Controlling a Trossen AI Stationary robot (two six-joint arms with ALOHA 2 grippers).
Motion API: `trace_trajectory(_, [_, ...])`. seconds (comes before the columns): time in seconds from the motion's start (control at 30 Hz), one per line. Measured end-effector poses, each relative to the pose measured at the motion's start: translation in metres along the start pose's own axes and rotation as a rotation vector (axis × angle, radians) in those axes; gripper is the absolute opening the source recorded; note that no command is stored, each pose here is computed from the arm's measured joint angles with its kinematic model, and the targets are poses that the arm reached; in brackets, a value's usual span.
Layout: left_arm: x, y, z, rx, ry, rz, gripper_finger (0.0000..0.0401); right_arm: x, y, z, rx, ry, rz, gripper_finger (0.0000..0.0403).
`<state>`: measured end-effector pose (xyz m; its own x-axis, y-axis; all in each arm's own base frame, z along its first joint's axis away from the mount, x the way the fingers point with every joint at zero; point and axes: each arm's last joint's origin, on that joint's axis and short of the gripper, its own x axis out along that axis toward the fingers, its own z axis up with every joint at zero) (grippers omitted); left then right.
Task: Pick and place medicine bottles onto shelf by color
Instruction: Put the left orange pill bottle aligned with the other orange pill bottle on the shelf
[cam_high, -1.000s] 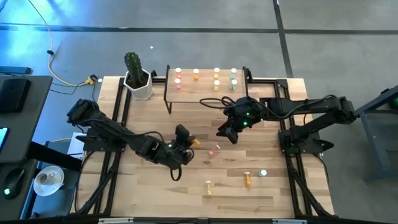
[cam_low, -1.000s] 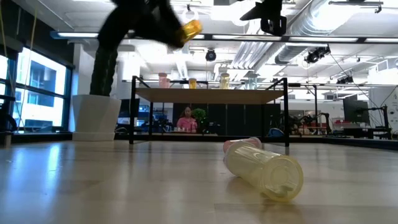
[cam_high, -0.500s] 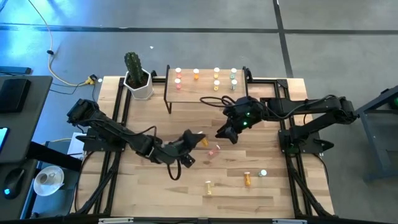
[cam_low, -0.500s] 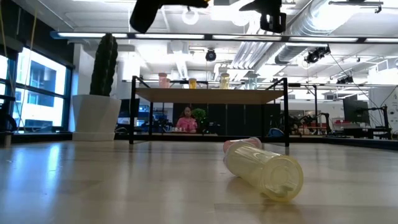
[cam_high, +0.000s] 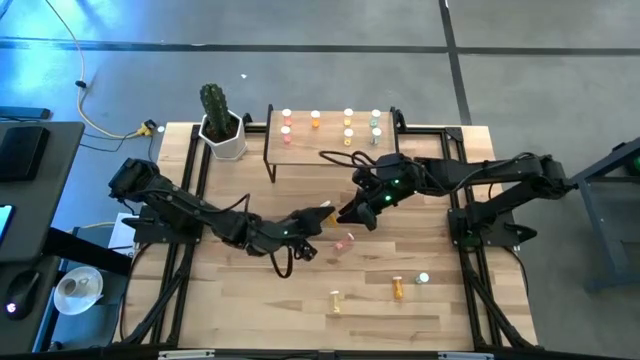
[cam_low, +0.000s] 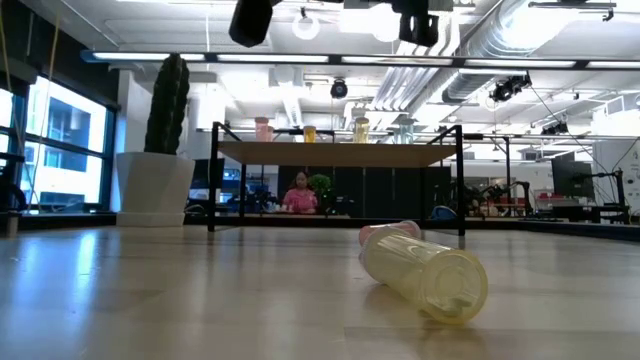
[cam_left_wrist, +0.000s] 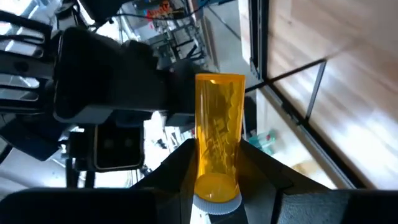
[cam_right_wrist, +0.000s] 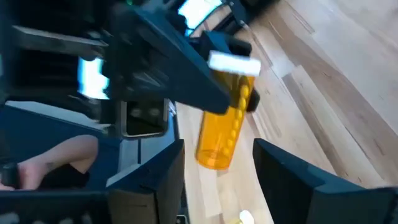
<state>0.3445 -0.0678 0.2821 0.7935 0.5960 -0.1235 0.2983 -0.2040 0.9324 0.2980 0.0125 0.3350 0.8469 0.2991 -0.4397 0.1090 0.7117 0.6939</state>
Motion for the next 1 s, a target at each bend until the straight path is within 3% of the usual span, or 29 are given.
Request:
trace_trajectory(0.17, [0.005, 0.001, -0.005, -0.017, 0.020, 0.009, 0.0090, 0.016, -0.007, 0.000, -0.015, 0.012, -0.007, 0.0182])
trace_trajectory(0.5, [0.006, 0.001, -0.006, -0.011, 0.017, 0.009, 0.0090, 0.019, -0.005, 0.002, -0.041, 0.001, 0.029, 0.0179])
trace_trajectory(0.83, [0.006, 0.001, -0.006, -0.005, 0.017, 0.008, 0.0090, 0.019, -0.006, 0.001, -0.026, 0.011, 0.020, 0.0105])
trace_trajectory(1.0, [0.006, 0.000, -0.006, -0.002, 0.018, 0.005, 0.0090, 0.019, -0.006, 0.001, -0.007, 0.012, 0.019, 0.0094])
